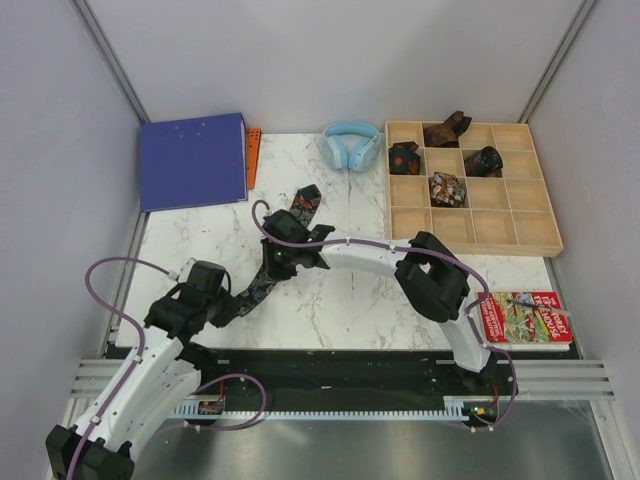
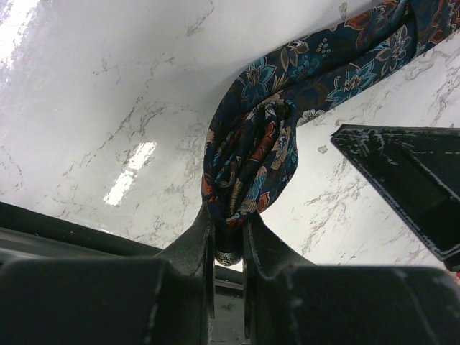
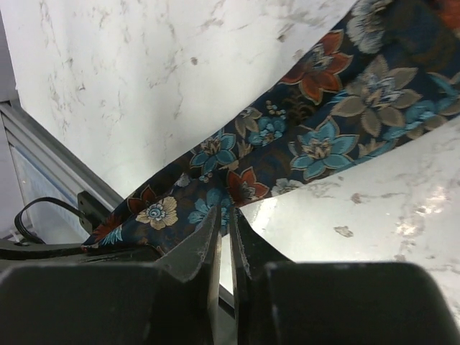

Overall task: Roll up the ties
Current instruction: Roll the tie at the center of the board.

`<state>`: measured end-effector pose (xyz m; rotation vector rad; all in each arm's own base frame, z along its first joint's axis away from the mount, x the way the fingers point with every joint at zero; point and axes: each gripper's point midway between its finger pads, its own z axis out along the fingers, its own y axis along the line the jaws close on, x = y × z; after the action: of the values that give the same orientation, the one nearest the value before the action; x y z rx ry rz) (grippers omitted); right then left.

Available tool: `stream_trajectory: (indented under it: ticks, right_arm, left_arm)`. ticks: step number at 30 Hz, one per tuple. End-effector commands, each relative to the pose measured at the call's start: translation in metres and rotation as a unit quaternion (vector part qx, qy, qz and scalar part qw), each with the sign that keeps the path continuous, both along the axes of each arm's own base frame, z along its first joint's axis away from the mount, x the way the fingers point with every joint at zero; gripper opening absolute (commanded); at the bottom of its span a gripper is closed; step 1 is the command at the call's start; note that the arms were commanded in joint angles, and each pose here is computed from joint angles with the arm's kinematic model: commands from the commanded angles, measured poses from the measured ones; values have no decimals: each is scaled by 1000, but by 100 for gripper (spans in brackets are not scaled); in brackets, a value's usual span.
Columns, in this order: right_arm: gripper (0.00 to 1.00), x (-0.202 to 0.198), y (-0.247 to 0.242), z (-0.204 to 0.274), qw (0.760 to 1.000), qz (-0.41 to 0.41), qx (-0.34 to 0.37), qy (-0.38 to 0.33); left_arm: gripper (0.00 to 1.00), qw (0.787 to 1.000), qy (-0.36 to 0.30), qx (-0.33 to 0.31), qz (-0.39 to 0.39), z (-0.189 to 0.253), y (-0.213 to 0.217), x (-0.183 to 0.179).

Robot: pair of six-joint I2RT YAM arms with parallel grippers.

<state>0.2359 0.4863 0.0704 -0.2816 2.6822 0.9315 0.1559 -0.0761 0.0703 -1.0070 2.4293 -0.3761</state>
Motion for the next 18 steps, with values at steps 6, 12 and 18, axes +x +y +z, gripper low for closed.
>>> stream_trajectory:
  ticks: [6,12,18]
  right_arm:
    - [15,-25,35,-10,998,52,39,18]
    - [15,-42,43,-18,997,62,45,32]
    - [15,-56,55,-5,994,74,69,40]
  left_arm:
    - [2,1000,-14,3,16,14,2,8]
    - [2,1000,-20,15,8,26,3,15]
    - [2,999,-22,25,-3,36,1,23]
